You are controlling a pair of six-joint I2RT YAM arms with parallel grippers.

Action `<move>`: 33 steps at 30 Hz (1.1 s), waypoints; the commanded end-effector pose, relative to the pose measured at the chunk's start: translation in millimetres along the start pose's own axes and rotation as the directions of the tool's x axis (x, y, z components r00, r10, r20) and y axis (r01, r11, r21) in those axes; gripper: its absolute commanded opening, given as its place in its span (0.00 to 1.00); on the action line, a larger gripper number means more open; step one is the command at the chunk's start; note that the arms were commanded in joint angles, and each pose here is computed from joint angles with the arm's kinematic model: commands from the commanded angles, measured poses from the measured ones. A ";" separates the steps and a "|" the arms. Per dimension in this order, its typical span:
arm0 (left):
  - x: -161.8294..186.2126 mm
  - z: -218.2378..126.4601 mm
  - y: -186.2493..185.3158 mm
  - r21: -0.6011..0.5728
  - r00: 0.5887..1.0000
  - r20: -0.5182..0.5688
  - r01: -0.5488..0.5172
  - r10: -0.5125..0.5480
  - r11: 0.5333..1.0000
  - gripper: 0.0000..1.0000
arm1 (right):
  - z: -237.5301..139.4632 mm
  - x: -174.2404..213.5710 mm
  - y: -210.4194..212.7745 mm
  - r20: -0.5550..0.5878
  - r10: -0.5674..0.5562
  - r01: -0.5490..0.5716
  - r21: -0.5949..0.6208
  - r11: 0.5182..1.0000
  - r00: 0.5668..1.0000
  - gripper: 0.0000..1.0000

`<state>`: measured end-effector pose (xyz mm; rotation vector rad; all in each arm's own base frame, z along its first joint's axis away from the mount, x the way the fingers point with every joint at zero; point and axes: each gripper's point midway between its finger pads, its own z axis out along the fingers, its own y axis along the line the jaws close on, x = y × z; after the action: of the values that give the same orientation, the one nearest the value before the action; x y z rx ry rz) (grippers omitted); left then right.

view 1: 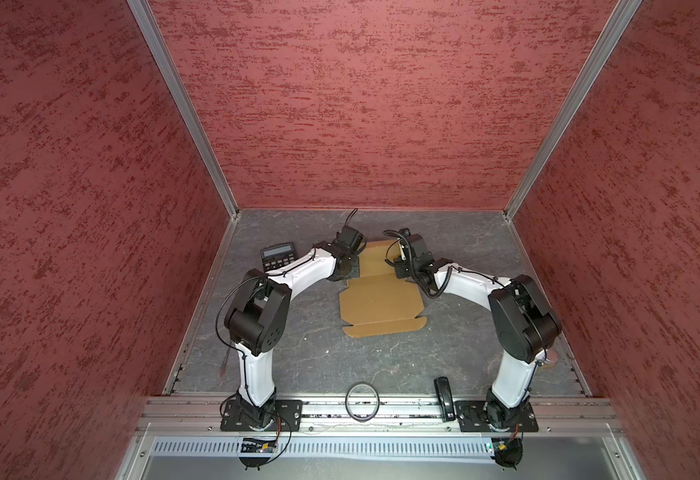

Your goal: Fold the paper box

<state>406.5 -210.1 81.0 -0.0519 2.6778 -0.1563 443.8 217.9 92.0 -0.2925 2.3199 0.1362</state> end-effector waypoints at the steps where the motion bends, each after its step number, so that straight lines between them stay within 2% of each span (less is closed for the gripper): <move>1: -16.3 -2.0 -17.6 0.077 0.999 0.035 -0.004 0.001 0.997 0.04 | -5.1 -7.6 22.5 0.015 0.005 -0.004 -0.076 0.997 1.000 0.24; 18: -19.8 4.5 -2.8 0.053 0.999 0.035 0.031 -0.033 0.998 0.04 | -1.2 21.5 18.1 0.000 0.089 -0.089 -0.070 0.994 0.996 0.26; 24: -17.8 3.7 -7.4 0.084 0.999 0.013 0.036 -0.037 0.996 0.03 | 0.8 24.2 19.2 0.010 0.073 -0.072 -0.079 0.994 0.997 0.06; 29: -9.5 -3.5 -17.1 0.136 0.999 -0.033 0.045 -0.041 0.990 0.04 | 3.7 17.0 18.7 0.013 0.032 -0.031 -0.064 0.997 0.999 0.00; 33: 1.6 -5.8 -24.9 0.146 0.998 -0.059 0.029 -0.021 0.989 0.04 | 6.3 10.4 21.2 0.000 0.004 -0.004 -0.062 0.998 1.000 0.00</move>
<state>400.1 -202.1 70.3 -0.0646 2.7516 -0.1917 432.3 220.6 71.8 -0.2530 2.3313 0.1701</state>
